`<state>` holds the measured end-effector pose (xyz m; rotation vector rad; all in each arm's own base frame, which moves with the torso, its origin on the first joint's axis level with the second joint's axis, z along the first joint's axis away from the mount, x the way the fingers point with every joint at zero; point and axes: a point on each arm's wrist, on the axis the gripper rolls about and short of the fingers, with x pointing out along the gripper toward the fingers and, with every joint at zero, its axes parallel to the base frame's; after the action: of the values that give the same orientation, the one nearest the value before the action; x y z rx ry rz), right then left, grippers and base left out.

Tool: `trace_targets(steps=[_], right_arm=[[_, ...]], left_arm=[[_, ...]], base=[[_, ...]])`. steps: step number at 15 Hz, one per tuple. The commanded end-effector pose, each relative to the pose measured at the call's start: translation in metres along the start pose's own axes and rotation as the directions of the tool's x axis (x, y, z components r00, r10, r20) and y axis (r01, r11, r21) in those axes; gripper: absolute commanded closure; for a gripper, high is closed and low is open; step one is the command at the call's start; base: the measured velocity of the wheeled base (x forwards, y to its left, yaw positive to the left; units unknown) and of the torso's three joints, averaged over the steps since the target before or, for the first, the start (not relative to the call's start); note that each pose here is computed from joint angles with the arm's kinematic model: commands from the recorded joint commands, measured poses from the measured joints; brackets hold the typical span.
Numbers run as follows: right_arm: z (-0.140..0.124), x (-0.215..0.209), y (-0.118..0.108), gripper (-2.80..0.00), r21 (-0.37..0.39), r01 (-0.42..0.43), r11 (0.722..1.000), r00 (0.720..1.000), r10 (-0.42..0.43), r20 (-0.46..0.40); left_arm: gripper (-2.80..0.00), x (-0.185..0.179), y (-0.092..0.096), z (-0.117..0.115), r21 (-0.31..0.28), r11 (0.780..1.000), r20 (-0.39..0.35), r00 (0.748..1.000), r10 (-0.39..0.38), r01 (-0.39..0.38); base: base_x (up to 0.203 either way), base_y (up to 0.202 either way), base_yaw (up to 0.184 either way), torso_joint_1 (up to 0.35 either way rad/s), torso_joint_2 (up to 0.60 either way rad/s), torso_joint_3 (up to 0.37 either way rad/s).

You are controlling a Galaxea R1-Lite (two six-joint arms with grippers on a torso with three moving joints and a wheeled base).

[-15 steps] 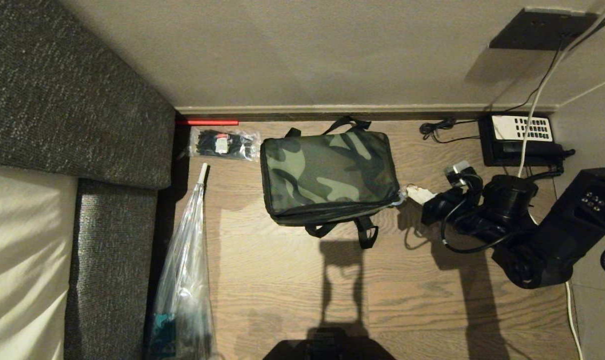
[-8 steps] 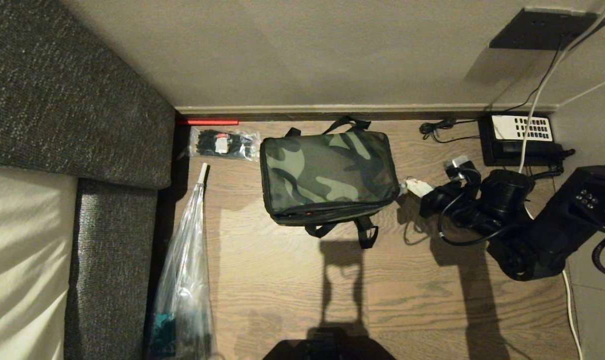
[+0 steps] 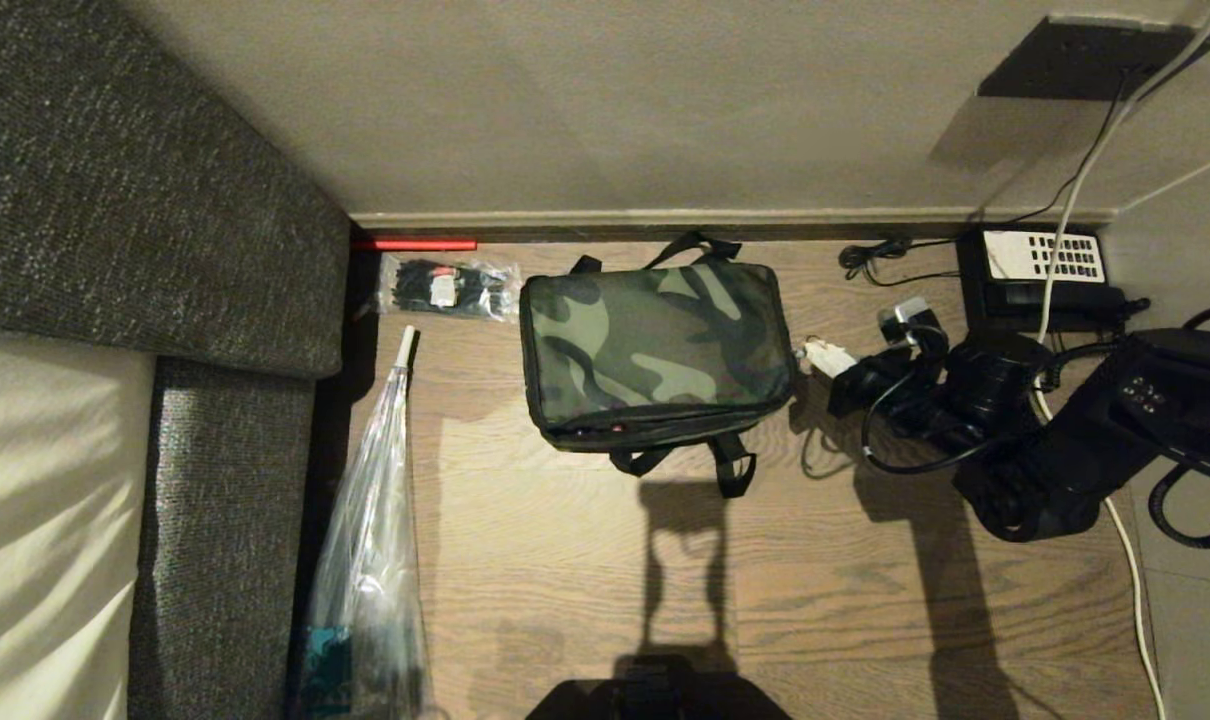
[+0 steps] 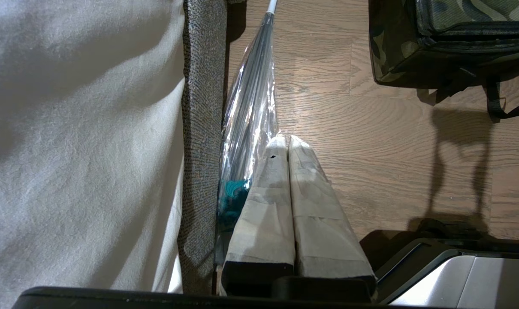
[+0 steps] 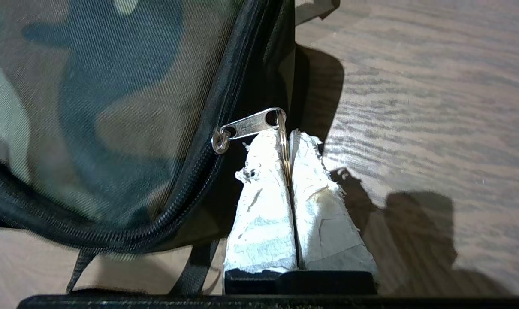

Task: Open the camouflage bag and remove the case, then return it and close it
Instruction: Open the top of the storage box

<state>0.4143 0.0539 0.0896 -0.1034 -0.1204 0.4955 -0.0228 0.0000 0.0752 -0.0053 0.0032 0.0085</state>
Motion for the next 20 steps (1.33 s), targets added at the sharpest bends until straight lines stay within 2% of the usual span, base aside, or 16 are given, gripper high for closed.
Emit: trace_targets(steps=[1, 6, 11, 20], right_arm=[[-0.004, 0.007, 0.000, 0.00, -0.001, -0.004, 1.000, 1.000, 0.004, 0.014], [-0.003, 0.018, -0.005, 0.00, 0.003, -0.002, 1.000, 0.999, 0.002, 0.046], [0.003, 0.026, -0.009, 0.00, 0.081, -0.004, 0.997, 0.997, -0.003, 0.083], [0.001, 0.043, -0.015, 0.00, 0.116, -0.009, 0.993, 0.990, -0.007, 0.140]], left_arm=[[0.00, 0.000, 0.000, -0.001, -0.001, 1.000, -0.001, 1.000, 0.001, -0.001], [0.00, 0.000, 0.000, -0.001, -0.001, 1.000, -0.001, 1.000, 0.001, -0.001], [0.00, 0.000, 0.000, -0.001, -0.001, 1.000, -0.001, 1.000, 0.001, -0.001], [0.00, 0.000, 0.000, -0.001, -0.001, 1.000, -0.001, 1.000, 0.001, -0.001]], base=[[0.000, 0.000, 0.000, 0.000, 0.00, 0.000], [0.000, 0.000, 0.000, 0.000, 0.00, 0.000], [0.000, 0.000, 0.000, 0.000, 0.00, 0.000], [0.000, 0.000, 0.000, 0.000, 0.00, 0.000]])
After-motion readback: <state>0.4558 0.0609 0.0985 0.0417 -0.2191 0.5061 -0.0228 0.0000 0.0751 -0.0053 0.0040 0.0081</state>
